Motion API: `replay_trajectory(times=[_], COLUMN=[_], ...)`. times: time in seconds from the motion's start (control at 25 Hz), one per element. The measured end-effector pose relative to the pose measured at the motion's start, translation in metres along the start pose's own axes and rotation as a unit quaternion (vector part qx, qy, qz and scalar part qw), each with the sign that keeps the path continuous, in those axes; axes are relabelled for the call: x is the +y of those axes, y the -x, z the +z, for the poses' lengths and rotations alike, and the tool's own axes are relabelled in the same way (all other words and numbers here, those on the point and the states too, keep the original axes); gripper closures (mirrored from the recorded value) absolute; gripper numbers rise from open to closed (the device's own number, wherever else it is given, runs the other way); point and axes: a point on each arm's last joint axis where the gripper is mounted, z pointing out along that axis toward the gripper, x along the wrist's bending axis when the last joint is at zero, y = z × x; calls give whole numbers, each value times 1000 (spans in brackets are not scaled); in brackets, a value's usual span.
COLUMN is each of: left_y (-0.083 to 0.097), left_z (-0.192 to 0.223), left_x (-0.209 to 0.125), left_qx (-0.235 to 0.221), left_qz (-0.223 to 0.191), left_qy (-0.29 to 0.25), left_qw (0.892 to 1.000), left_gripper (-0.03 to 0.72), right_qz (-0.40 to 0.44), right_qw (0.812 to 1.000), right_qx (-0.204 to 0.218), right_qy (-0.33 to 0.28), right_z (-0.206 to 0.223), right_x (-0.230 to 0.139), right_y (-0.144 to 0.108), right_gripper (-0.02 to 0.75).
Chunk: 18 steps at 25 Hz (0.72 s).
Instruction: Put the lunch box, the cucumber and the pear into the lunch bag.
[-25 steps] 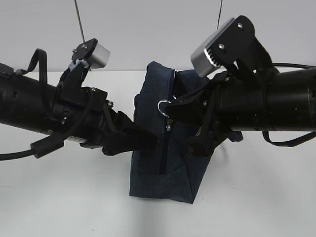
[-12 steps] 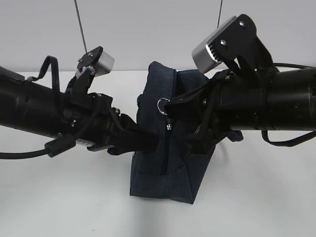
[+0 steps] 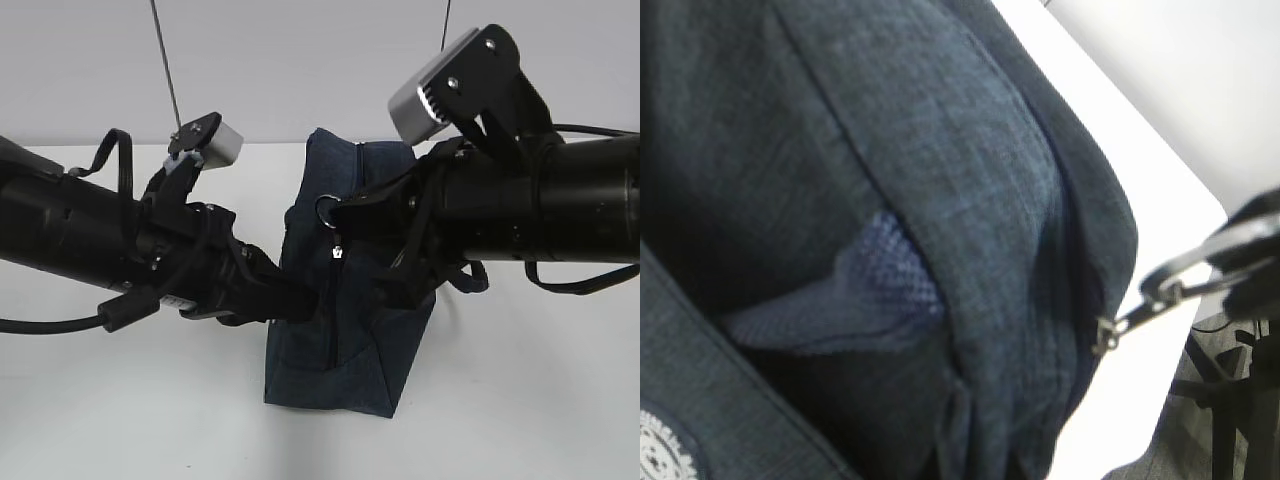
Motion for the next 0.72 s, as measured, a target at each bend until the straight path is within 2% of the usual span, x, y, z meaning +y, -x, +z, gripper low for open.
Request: replay_trajectory(times=[0.28, 0.72], left_y=[-1, 0], left_z=[0, 0], left_x=[-3, -3], left_qx=[3, 3], left_qz=[26, 30], left_qy=[-19, -24], left_qw=[999, 999], left_gripper=[677, 680], right_qz=[-13, -23], right_qw=[1000, 999], right_qx=[-16, -26], right_qy=[9, 4], right_z=[0, 14], right_x=[2, 6], right_y=[3, 13], right_gripper=[738, 738])
